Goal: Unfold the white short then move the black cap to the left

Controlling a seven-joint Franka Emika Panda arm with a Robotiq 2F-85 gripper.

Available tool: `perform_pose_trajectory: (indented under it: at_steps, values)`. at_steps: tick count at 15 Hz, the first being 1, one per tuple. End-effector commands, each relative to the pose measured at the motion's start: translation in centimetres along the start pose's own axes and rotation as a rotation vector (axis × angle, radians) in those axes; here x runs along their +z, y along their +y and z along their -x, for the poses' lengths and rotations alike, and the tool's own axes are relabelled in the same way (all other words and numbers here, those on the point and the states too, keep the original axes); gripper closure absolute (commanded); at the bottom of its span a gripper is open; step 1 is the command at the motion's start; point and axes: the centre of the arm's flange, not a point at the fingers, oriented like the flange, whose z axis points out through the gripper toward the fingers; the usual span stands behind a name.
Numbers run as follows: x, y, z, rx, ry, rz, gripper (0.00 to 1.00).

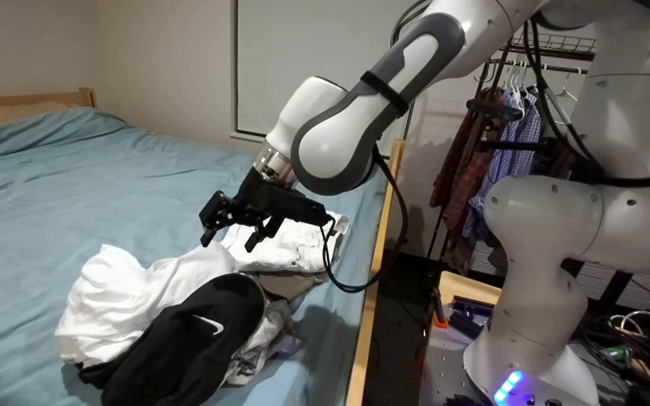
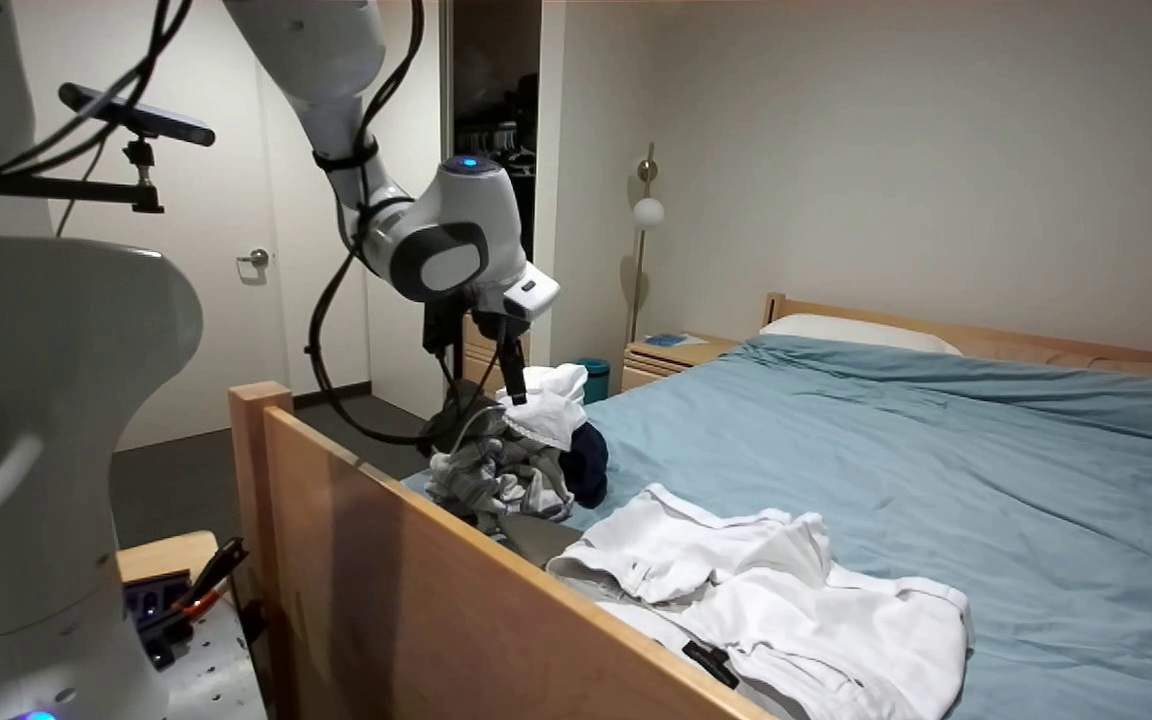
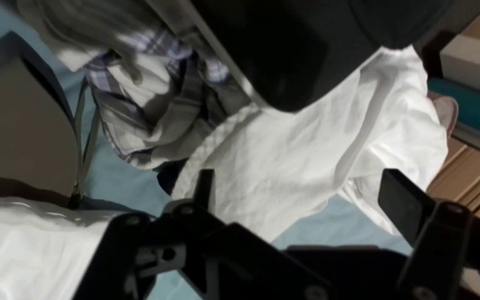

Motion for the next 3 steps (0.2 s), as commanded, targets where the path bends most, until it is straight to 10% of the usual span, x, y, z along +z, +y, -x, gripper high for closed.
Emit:
perform_pose_trajectory:
  at_steps: [1, 3]
  values:
    - [0.04, 0.09, 0.17, -0.016, -0.025, 0.011, 0.0]
    - [-0.05, 0.22, 0.11, -0.03, -0.036, 0.012, 0.0]
